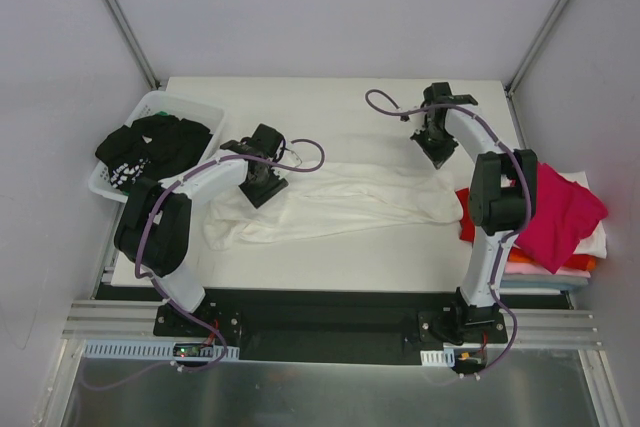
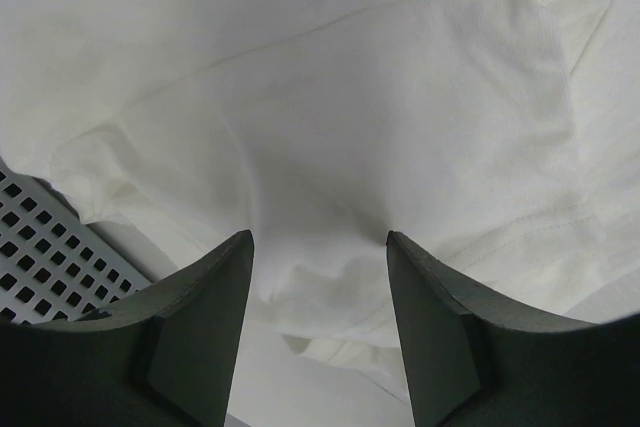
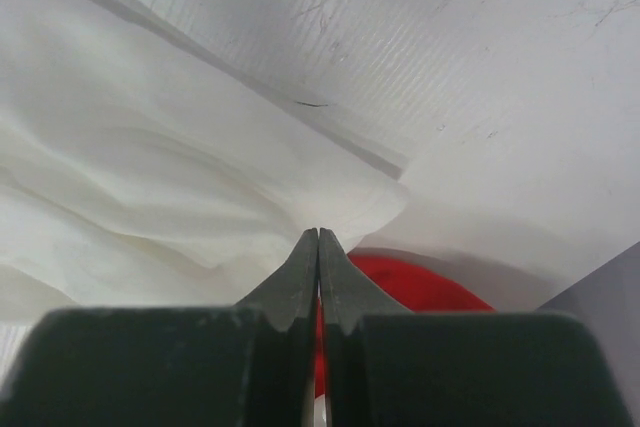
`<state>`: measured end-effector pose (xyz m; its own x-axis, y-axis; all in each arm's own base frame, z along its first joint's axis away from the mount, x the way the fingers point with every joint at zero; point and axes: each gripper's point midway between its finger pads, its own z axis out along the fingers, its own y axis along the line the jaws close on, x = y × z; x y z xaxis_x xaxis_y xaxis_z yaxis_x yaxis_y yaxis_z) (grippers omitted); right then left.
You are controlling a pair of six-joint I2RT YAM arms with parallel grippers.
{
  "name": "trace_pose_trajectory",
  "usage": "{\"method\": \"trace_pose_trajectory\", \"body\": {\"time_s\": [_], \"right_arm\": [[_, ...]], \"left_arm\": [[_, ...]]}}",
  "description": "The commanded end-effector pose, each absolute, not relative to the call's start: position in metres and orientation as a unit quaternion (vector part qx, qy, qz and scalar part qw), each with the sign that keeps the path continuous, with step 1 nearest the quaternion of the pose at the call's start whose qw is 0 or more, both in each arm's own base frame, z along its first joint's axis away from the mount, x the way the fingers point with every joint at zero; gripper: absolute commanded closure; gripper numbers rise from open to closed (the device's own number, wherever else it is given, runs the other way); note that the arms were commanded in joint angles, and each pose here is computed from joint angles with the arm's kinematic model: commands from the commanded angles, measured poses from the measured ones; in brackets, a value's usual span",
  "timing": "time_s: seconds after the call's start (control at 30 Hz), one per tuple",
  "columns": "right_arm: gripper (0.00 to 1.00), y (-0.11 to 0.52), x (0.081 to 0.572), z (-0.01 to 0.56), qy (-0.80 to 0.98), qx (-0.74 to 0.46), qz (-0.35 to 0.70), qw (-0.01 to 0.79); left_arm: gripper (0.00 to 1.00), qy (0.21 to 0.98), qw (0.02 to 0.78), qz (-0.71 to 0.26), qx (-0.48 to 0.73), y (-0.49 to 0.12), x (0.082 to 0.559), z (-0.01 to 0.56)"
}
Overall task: Fold and stack the t-shirts
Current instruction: Fold the other side of the tshirt into a rectangle
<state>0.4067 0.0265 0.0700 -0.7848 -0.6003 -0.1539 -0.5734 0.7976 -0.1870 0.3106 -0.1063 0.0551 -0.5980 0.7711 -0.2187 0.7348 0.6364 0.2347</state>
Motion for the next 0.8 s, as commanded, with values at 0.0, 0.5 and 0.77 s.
{"method": "trace_pose_trajectory", "body": {"time_s": [0.0,0.5,0.77], "right_arm": [[0.99,0.024,0.405,0.083,0.943,-0.31,-0.068,0.101],[0.47,0.018,0.384,0.088,0.942,-0.308,-0.078,0.11],[0.51,0.015,0.381,0.072,0.943,-0.309,-0.078,0.092]], "left_arm": [[0.44,0.896,0.157,0.056,0.412,-0.104,0.309,0.059],[0.44,0.897,0.156,0.052,0.41,-0.105,0.308,0.058],[0.44,0.898,0.158,0.052,0.407,-0.102,0.303,0.059]]}}
